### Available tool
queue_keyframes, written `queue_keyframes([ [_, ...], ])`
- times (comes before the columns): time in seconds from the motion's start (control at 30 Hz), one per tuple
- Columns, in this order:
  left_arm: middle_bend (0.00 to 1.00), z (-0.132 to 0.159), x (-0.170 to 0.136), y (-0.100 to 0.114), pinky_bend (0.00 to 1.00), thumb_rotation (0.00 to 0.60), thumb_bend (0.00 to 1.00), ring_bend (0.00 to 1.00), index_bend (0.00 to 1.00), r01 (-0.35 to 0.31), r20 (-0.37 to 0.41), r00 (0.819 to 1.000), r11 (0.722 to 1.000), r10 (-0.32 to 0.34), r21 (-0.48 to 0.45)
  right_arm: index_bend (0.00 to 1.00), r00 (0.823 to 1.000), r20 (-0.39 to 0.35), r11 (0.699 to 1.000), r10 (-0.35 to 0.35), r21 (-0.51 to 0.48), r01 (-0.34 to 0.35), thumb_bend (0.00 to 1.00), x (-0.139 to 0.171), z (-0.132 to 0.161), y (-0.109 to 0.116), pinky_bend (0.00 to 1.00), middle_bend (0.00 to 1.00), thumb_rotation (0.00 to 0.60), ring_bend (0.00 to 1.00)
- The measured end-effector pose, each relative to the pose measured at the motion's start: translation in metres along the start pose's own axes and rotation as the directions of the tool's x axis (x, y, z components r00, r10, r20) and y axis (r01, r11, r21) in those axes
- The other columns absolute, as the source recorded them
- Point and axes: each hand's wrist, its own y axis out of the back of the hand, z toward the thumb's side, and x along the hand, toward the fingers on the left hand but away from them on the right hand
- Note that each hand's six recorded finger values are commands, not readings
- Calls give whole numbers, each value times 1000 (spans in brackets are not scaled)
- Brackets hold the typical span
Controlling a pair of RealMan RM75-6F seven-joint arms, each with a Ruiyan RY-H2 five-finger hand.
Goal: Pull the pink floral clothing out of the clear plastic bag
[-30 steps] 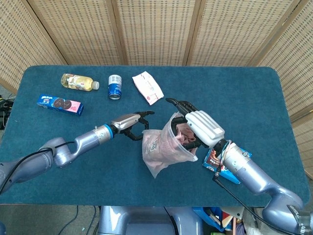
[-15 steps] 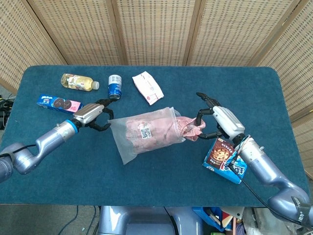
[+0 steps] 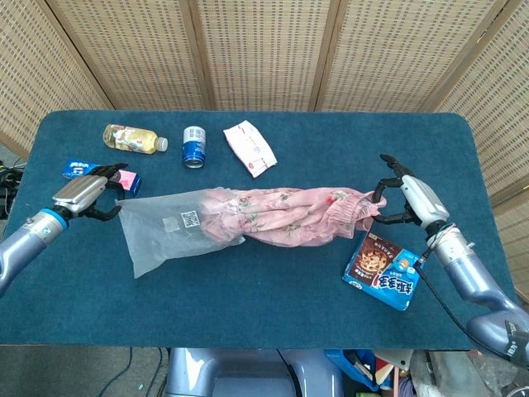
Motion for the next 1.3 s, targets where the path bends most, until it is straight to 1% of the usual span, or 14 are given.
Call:
queue_keyframes([
  [0.17, 0, -23, -12, 2, 0, 600, 696, 0, 774, -18, -52, 999, 1000, 18, 9, 763, 999, 43, 1000, -18, 10, 18, 613, 3, -16, 6, 0, 3, 600, 0],
  [0.43, 0, -47, -22, 7, 0, 600, 703, 0, 777, -52, -111, 992, 998, 55, 27, 764, 997, 63, 999, -40, 31, 38, 613, 7, -24, 16, 0, 3, 600, 0],
  [0.67, 0, -63, -32, 9, 0, 600, 714, 0, 777, -63, -158, 985, 998, 66, 27, 764, 996, 71, 997, -57, 54, 53, 613, 10, -29, 21, 0, 4, 600, 0],
  [0.77, 0, -80, -41, 14, 0, 600, 716, 0, 777, -73, -210, 975, 996, 80, 41, 764, 993, 87, 995, -80, 73, 74, 613, 12, -34, 29, 0, 4, 600, 0],
  [0.93, 0, -110, -59, 20, 0, 600, 717, 0, 777, -92, -299, 948, 994, 106, 61, 764, 985, 127, 991, -113, 92, 101, 613, 14, -46, 40, 0, 4, 600, 0],
  [1.0, 0, -116, -64, 19, 0, 600, 717, 0, 732, -99, -318, 942, 994, 110, 51, 764, 984, 136, 990, -115, 97, 102, 613, 16, -50, 40, 0, 4, 600, 0],
  [1.03, 0, -118, -65, 19, 0, 600, 708, 0, 600, -100, -321, 941, 994, 110, 46, 725, 984, 137, 990, -115, 98, 102, 612, 16, -50, 40, 0, 2, 600, 0],
  [1.07, 0, -118, -66, 18, 0, 600, 643, 0, 374, -101, -322, 940, 994, 109, 42, 602, 984, 137, 990, -114, 101, 101, 549, 17, -51, 39, 0, 1, 600, 0],
  [1.1, 0, -119, -67, 16, 0, 600, 567, 0, 227, -100, -322, 941, 994, 107, 38, 476, 984, 136, 990, -115, 103, 101, 459, 17, -51, 39, 0, 0, 600, 0],
  [1.13, 0, -119, -68, 15, 0, 600, 428, 0, 63, -99, -320, 942, 994, 105, 35, 256, 984, 134, 989, -116, 107, 102, 285, 18, -50, 39, 0, 0, 600, 0],
  [1.17, 0, -118, -68, 14, 0, 600, 292, 0, 0, -98, -317, 943, 995, 103, 30, 93, 985, 128, 988, -119, 115, 104, 112, 18, -50, 39, 0, 0, 600, 0],
  [1.2, 0, -117, -69, 13, 0, 600, 234, 0, 0, -98, -313, 945, 995, 100, 22, 31, 985, 124, 987, -121, 124, 105, 42, 19, -49, 39, 0, 0, 600, 0],
  [1.23, 0, -116, -69, 12, 0, 600, 188, 0, 0, -101, -307, 946, 995, 100, 15, 0, 985, 119, 985, -122, 136, 106, 1, 19, -49, 39, 0, 0, 600, 0],
  [1.3, 0, -112, -71, 14, 0, 600, 154, 0, 0, -126, -288, 950, 992, 121, -1, 0, 986, 103, 976, -131, 186, 111, 0, 22, -46, 41, 0, 0, 600, 0],
])
